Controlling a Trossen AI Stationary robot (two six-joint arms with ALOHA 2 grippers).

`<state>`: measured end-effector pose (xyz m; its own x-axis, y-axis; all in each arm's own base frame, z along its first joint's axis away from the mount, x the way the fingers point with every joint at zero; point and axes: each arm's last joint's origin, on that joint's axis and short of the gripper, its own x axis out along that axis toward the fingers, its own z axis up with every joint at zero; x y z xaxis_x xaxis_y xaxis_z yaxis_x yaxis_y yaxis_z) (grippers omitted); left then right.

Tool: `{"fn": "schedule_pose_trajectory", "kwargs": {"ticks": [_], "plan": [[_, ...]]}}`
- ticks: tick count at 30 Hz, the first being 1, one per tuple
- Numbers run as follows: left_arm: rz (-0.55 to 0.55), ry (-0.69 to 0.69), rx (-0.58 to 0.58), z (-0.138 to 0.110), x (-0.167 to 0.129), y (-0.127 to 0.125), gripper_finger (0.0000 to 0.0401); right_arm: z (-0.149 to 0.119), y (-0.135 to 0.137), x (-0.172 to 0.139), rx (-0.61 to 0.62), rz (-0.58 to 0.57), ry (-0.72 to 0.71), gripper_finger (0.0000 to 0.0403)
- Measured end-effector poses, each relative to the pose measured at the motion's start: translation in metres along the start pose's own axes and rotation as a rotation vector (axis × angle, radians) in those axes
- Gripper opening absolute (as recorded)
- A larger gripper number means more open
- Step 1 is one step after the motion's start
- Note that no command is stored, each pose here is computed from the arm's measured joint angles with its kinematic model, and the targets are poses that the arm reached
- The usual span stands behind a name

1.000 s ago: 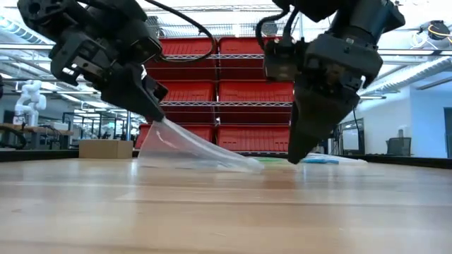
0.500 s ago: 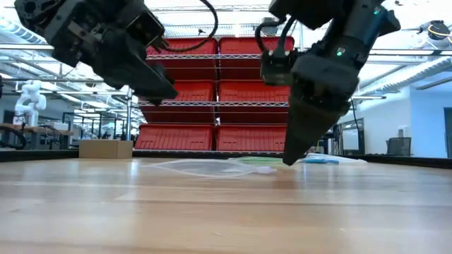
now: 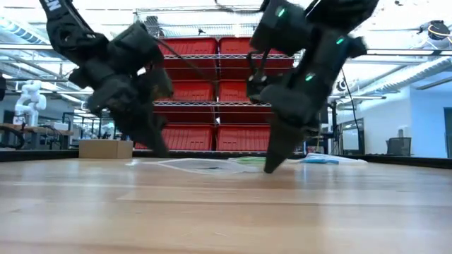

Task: Sort rubber bands
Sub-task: Close the transparent zip bag

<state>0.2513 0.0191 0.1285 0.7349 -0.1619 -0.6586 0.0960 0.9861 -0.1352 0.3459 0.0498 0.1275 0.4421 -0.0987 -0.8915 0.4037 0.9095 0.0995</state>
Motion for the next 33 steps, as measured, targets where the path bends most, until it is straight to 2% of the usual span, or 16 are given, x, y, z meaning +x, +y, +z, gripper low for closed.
{"fn": "schedule_pose_trajectory", "kwargs": {"ticks": [5,9,12,15,17,19,22,24,29,33], "plan": [[-0.136,0.121,-0.055,-0.014,0.008,-0.008,0.0011,0.022,-0.033,0.007,0.021,-0.114,-0.091,0.0],[-0.265,0.127,-0.089,-0.014,0.011,-0.025,0.0008,0.034,-0.052,0.005,-0.009,-0.127,-0.117,0.0],[-0.364,0.045,-0.051,-0.005,0.013,-0.043,0.0006,0.039,-0.061,-0.013,-0.009,-0.136,-0.124,0.0],[-0.401,-0.079,0.006,0.008,0.012,-0.053,0.0004,0.041,-0.06,-0.033,-0.007,-0.094,-0.128,0.0],[-0.329,-0.149,0.023,0.016,0.007,-0.051,0.0004,0.04,-0.05,-0.043,-0.02,-0.025,-0.138,0.0],[-0.192,-0.176,0.025,0.019,0.002,-0.04,0.0003,0.035,-0.038,-0.047,-0.039,0.02,-0.135,0.0],[-0.003,-0.145,0.007,0.017,-0.003,-0.016,0.0003,0.025,-0.017,-0.045,-0.059,0.063,-0.118,0.0],[0.075,-0.119,-0.014,0.013,-0.006,0.003,0.0003,0.02,-0.001,-0.04,-0.082,0.102,-0.143,0.0],[0.207,-0.106,-0.058,0.006,-0.014,0.044,0.0003,0.02,0.033,-0.027,-0.098,0.246,-0.29,0.0],[0.165,-0.064,-0.112,-0.003,-0.017,0.057,0.0002,0.016,0.03,-0.002,-0.051,0.202,-0.26,0.0]]}}
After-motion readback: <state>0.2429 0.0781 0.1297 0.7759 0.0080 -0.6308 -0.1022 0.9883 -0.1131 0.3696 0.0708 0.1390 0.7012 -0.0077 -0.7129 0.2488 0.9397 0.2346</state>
